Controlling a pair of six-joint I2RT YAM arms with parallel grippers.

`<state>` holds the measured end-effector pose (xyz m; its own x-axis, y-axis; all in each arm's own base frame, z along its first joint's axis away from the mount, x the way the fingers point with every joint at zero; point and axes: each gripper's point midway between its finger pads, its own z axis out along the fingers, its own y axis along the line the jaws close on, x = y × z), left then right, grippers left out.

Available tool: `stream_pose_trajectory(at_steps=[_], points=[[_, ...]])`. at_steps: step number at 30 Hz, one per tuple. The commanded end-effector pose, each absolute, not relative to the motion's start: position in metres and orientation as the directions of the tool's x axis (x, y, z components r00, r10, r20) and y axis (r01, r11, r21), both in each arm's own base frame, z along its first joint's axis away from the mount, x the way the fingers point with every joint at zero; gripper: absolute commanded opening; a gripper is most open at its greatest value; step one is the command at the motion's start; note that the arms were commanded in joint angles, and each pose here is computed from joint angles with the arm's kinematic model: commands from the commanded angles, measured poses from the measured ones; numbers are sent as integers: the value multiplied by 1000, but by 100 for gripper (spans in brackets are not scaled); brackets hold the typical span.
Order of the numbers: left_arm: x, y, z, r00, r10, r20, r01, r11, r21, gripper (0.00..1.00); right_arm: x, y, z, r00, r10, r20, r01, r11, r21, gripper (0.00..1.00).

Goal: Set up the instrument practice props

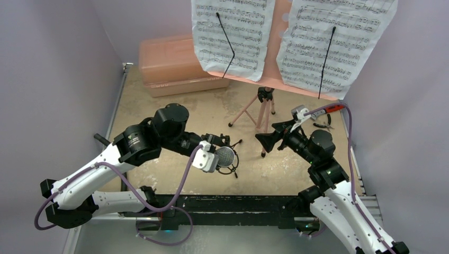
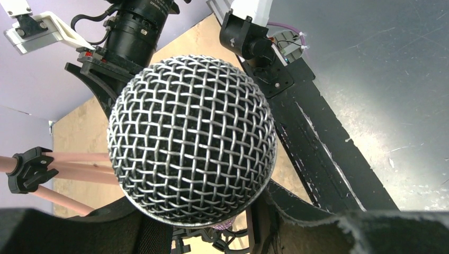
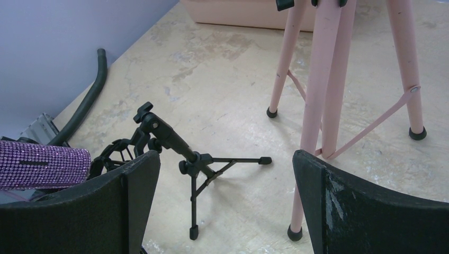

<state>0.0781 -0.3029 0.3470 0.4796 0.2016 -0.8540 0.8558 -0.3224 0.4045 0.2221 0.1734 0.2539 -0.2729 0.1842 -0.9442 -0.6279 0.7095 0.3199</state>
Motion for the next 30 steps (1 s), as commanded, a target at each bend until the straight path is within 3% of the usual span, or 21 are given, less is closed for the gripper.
stream_pose_trajectory(at_steps=[1, 30], points=[[76, -301, 364, 535, 144, -833, 823, -314, 474, 0, 220, 175, 265, -250, 202, -947, -644, 695, 318, 98], [75, -307, 338, 512, 137, -848, 833, -320, 451, 0, 215, 172, 270, -238, 203, -950, -645, 698, 311, 98]])
